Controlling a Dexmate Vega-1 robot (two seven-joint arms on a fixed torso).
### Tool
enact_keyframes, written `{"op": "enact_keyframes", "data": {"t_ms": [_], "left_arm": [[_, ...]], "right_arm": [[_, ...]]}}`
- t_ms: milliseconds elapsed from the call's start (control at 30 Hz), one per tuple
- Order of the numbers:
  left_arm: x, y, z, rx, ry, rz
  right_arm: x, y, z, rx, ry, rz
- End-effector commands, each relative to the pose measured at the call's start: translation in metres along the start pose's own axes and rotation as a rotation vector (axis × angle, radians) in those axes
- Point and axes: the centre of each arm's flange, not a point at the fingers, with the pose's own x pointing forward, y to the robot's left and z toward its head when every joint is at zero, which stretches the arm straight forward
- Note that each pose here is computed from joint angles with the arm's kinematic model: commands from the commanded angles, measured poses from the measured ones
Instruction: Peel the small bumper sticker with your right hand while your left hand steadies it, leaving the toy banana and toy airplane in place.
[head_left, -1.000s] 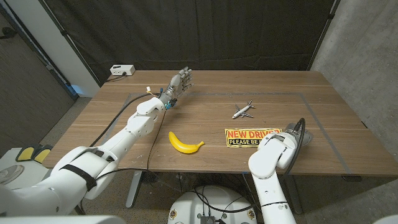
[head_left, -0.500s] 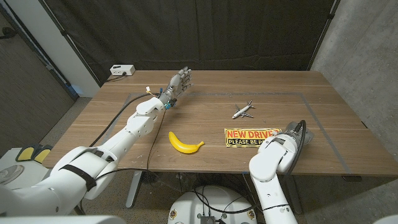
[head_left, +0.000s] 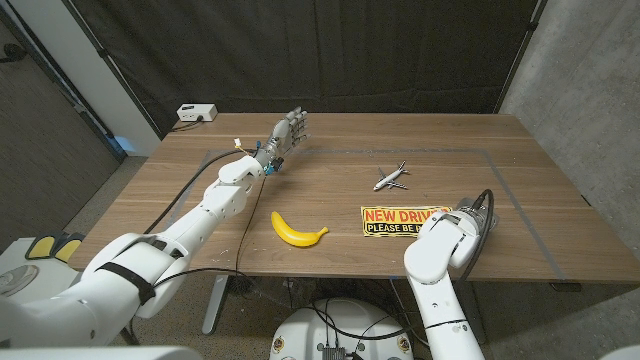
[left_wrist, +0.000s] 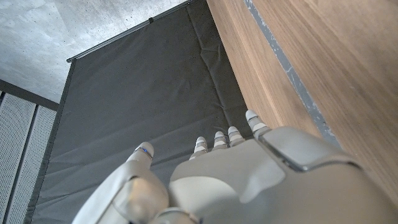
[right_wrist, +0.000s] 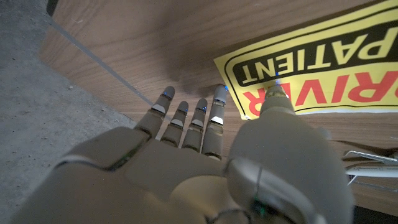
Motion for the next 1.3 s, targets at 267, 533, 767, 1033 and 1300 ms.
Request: {"op": "enact_keyframes", "data": {"t_ms": [267, 533, 767, 1033, 1300], "left_arm": [[0.003, 0.004, -0.001, -0.006, 0.001, 0.002], [0.004, 0.004, -0.002, -0.008, 0.006, 0.001], [0.005, 0.004, -0.003, -0.009, 0.006, 0.002], [0.014, -0.002, 0.001, 0.010, 0.012, -0.031], [0.023, -0.006, 0.011, 0.064, 0.024, -0.085]], "right_arm": [[0.002, -0.003, 0.012, -0.065, 0.016, -0.006], [-0.003, -0.002, 0.013, -0.051, -0.029, -0.168], [-0.008, -0.002, 0.008, 0.043, -0.103, -0.283], [-0.023, -0.006, 0.006, 0.184, -0.228, -0.556], [-0.029, -0.011, 0.011, 0.279, -0.301, -0.740]]}}
